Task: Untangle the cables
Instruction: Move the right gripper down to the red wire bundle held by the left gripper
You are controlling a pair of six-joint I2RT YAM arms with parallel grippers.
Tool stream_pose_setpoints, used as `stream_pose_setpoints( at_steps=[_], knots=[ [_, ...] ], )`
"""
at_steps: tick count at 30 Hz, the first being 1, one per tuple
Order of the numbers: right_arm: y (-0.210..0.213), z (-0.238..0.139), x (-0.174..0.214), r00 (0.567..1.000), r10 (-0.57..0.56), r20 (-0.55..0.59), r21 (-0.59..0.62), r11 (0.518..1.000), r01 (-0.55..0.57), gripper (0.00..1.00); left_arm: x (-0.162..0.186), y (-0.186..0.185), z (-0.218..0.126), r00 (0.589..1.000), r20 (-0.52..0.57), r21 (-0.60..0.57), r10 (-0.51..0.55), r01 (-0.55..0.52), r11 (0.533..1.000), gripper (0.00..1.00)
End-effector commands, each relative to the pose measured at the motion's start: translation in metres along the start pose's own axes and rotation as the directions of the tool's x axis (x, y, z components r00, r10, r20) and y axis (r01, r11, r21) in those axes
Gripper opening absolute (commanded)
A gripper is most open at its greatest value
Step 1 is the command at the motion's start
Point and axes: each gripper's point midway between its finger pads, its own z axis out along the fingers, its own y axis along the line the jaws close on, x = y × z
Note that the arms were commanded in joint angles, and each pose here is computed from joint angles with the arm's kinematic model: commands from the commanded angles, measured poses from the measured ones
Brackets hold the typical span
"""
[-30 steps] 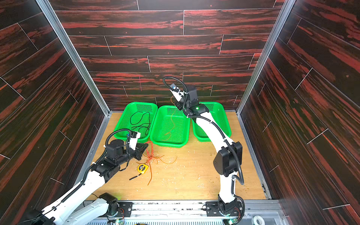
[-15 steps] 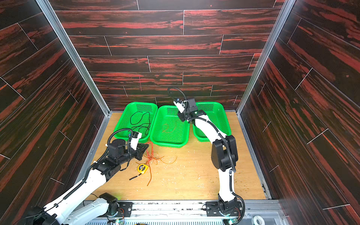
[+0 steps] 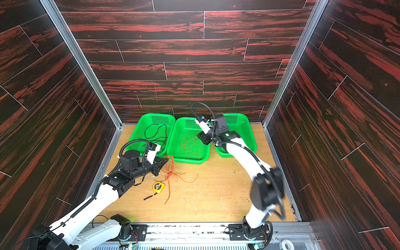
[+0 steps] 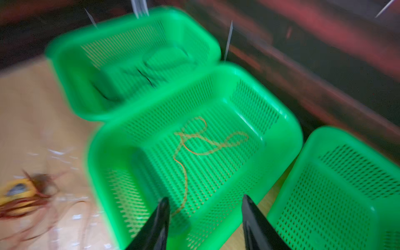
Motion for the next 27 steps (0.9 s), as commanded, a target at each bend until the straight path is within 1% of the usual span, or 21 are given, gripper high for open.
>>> stream_pose_setpoints(
  at_steps=[1,3,6,8,11,14,18,20,23,27],
  knots=[
    [0.033,-0.021,0.0,0.998,0.052,0.038,-0.127,0.991,-0.047,0.52,-0.02,-0.013,-0.004,0.996,0.038,0.05,0.076,-0.078,0.996,0.0],
    [0.057,-0.03,0.006,0.995,0.08,0.054,-0.218,0.974,-0.067,0.5,-0.024,-0.014,-0.005,0.995,0.049,0.052,0.083,-0.086,0.995,0.0],
    [0.095,-0.038,0.015,0.988,0.148,0.052,-0.362,0.924,-0.12,0.46,-0.03,-0.015,-0.006,0.993,0.07,0.054,0.092,-0.096,0.994,0.0],
    [0.121,-0.035,0.028,0.982,0.188,0.009,-0.439,0.883,-0.165,0.44,-0.034,-0.017,-0.006,0.991,0.09,0.061,0.1,-0.106,0.992,0.0],
    [0.155,-0.024,0.045,0.979,0.193,-0.06,-0.52,0.831,-0.196,0.42,-0.04,-0.019,-0.008,0.988,0.113,0.069,0.108,-0.117,0.991,0.0],
    [0.173,-0.016,0.055,0.976,0.194,-0.1,-0.559,0.8,-0.216,0.39,-0.043,-0.021,-0.009,0.986,0.123,0.068,0.116,-0.125,0.99,0.0],
    [0.179,-0.013,0.055,0.971,0.215,-0.102,-0.593,0.771,-0.233,0.36,-0.045,-0.021,-0.011,0.984,0.134,0.065,0.121,-0.13,0.989,0.0],
    [0.181,-0.008,0.059,0.968,0.22,-0.125,-0.6,0.76,-0.25,0.34,-0.046,-0.022,-0.013,0.982,0.141,0.062,0.124,-0.134,0.989,0.0],
    [0.18,0.004,0.07,0.961,0.221,-0.164,-0.573,0.772,-0.276,0.31,-0.047,-0.024,-0.015,0.98,0.153,0.061,0.13,-0.141,0.988,0.0],
    [0.174,0.02,0.08,0.953,0.243,-0.181,-0.531,0.791,-0.302,0.26,-0.048,-0.025,-0.017,0.978,0.161,0.061,0.135,-0.146,0.987,0.0]
  ],
)
